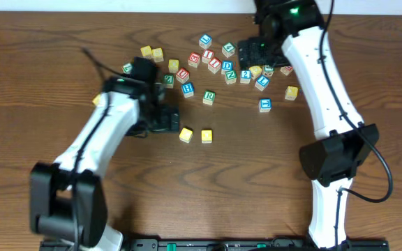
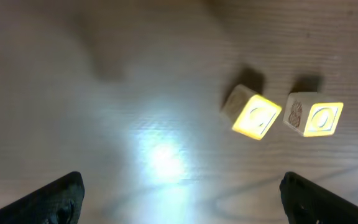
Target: Spell out CORL
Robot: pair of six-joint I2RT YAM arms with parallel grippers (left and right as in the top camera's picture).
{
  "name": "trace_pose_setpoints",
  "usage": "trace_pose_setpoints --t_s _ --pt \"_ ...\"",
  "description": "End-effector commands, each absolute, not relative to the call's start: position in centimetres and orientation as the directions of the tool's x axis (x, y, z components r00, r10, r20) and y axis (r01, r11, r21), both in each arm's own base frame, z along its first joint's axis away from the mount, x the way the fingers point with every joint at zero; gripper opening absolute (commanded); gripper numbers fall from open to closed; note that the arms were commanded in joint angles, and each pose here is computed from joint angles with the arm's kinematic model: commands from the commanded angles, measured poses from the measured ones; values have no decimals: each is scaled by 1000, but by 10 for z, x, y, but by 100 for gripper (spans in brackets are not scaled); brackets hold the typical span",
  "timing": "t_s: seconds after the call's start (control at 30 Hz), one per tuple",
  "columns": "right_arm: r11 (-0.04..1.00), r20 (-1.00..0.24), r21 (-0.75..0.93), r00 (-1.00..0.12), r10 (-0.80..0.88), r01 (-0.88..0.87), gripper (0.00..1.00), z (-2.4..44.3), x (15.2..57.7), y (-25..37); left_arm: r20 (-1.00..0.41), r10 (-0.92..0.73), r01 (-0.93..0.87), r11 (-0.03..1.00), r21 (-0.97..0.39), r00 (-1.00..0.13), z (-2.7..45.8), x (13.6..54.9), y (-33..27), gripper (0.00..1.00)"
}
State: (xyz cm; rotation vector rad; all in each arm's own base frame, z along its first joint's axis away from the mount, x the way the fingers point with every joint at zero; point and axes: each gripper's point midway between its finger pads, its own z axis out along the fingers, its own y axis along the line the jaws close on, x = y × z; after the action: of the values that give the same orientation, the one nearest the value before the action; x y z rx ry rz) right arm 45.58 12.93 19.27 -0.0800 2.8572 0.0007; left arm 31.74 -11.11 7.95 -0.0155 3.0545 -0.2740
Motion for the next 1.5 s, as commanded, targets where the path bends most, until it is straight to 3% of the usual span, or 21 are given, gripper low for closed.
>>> trace_pose_setpoints --t_s 0.0,0.3,0.57,0.6,0.8,0.97,1.3,1.4,1.47 --pt "999 -298 -35 -954 -32 -22 99 200 465 94 -75 121 132 976 -171 -990 58 320 -132 99" --pt "996 -250 -45 -966 64 78 99 196 460 45 -97 327 339 928 -155 -940 44 319 -151 99" --pt "996 -254 -49 -965 63 78 99 197 461 44 -73 310 318 935 -158 -948 25 323 -153 94" --pt "996 -256 -49 -964 64 79 99 197 462 44 -64 311 318 935 -157 -948 22 322 -153 87" --pt "996 -274 -47 -959 65 81 99 198 466 44 -69 325 332 930 -157 -943 19 322 -159 86" --pt "995 -253 -53 -965 64 80 100 190 464 43 -68 328 335 929 -157 -942 19 321 -160 75" --pt "995 -240 -55 -969 65 80 99 185 462 43 -43 350 352 923 -157 -936 7 314 -173 75" --pt "995 -240 -55 -969 65 81 99 185 462 43 -51 325 328 937 -119 -944 6 319 -167 64" --pt "995 -241 -55 -968 65 81 99 185 462 43 -51 317 321 941 -110 -947 6 320 -166 63"
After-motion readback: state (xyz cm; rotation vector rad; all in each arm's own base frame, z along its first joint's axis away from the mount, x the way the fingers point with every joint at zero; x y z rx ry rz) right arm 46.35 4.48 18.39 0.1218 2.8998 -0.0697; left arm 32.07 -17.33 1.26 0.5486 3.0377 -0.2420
